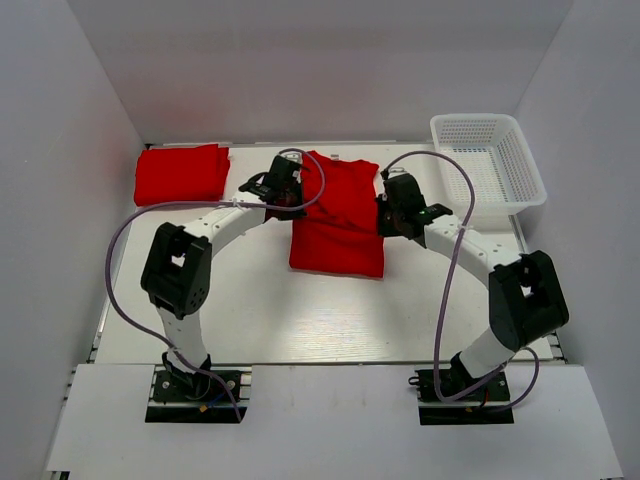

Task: Fold and stack the t-shirts
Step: Fold the folded rectangular tshirt in 1/3 of the way, then grab one side of the 2/3 rectangular tshirt with both arms

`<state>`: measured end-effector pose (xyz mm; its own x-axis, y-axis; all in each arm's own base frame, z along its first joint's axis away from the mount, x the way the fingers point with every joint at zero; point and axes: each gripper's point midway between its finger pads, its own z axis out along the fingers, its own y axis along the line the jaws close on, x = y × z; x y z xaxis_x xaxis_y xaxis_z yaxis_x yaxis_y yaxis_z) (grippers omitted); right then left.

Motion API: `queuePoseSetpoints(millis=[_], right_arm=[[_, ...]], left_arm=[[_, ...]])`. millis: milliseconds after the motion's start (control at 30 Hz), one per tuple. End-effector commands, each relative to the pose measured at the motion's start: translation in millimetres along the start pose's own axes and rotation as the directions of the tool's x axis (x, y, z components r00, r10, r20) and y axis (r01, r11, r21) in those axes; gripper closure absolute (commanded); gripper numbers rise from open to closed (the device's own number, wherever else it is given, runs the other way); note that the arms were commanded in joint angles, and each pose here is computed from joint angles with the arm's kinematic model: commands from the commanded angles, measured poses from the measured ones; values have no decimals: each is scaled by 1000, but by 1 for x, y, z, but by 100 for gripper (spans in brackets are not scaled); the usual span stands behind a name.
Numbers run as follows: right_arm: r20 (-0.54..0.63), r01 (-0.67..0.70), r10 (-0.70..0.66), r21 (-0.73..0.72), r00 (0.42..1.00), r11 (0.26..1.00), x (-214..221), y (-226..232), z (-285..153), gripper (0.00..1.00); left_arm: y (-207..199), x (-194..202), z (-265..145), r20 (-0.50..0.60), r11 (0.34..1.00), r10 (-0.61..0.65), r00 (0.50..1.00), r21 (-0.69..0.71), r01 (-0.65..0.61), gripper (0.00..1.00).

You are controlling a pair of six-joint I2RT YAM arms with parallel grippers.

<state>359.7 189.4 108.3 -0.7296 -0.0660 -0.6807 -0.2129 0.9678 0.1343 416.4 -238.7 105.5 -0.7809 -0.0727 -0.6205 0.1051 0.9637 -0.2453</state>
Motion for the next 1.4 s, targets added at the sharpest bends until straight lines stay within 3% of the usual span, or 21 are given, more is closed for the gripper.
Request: queuePoseSetpoints(millis=[0, 200, 267, 300, 333, 367, 400, 433, 467, 500, 533, 567, 667, 700, 767, 900, 967, 1033, 1100, 1133, 1367], right_arm=[[70, 15, -11, -66, 998, 998, -33, 8, 4, 100], [52, 6, -3, -58, 999, 998, -38, 0, 28, 100], [59, -3, 6, -52, 998, 999, -50, -2, 36, 96], [38, -12, 14, -42, 999, 999, -46, -7, 48, 93], [42, -25, 26, -23, 999, 999, -54, -14, 57, 88], [45, -39, 39, -12, 998, 999, -63, -15, 64, 86], [46, -46, 46, 3, 998, 999, -68, -22, 68, 69], [27, -49, 48, 23, 998, 999, -66, -28, 81, 50], [83, -58, 56, 21, 995, 998, -104, -31, 73, 31], [67, -55, 53, 27, 996, 998, -108, -33, 71, 10], [110, -40, 38, 21, 993, 999, -132, -31, 65, 10], [104, -35, 33, 14, 994, 999, -140, -30, 63, 10], [130, 1, 7, -63, 992, 998, -151, -16, 42, 10], [113, 5, 2, -63, 994, 998, -136, -18, 40, 10], [124, 14, 2, -129, 992, 991, -131, -8, 27, 10], [20, -31, 35, -153, 999, 988, -64, -11, 15, 10], [-9, -58, 57, -176, 998, 983, -40, -9, 4, 10], [-55, -82, 73, -180, 996, 980, -3, -12, 0, 10], [-27, -101, 98, -227, 995, 969, 1, -5, -12, 10], [-41, -110, 103, -232, 994, 967, 24, -8, -16, 10], [-93, -130, 105, -326, 990, 936, 61, 3, -10, 10]], left_arm=[[-6, -22, 1, 41, 999, -1, 999, 51, -1, 100], [-4, -32, 18, 58, 998, -6, 998, 67, 2, 100], [1, -45, 22, 83, 999, -16, 996, 46, 12, 94], [7, -47, 32, 82, 999, -24, 996, 37, 21, 78], [8, -63, 32, 110, 999, -35, 993, 40, 31, 54], [5, -70, 34, 123, 998, -36, 992, 45, 31, 40], [11, -78, 37, 130, 999, -22, 991, 34, 18, 28], [14, -100, 40, 159, 999, -35, 987, 33, 30, 0], [16, -111, 39, 166, 999, -28, 986, 27, 24, 0], [21, -112, 38, 135, 1000, -18, 991, 7, 17, 0], [18, -139, 26, 180, 1000, -16, 983, 16, 14, 0], [19, -142, 24, 176, 1000, -16, 984, 3, 16, 0], [24, -145, 10, 182, 1000, 9, 983, -7, -8, 0], [22, -152, -9, 215, 1000, 20, 976, 2, -21, 0], [29, -128, -10, 182, 999, 32, 983, 0, -32, 0], [32, -54, -17, 53, 998, 35, 998, 58, -38, 0], [21, -42, -35, 65, 991, 45, 997, 121, -52, 0], [19, 3, -33, -17, 983, 43, 999, 181, -39, 0], [18, 30, -39, -40, 975, 41, 998, 220, -31, 0], [22, 39, -40, -56, 976, 40, 998, 215, -28, 0], [20, 93, -29, -143, 967, 82, 986, 251, -44, 0]])
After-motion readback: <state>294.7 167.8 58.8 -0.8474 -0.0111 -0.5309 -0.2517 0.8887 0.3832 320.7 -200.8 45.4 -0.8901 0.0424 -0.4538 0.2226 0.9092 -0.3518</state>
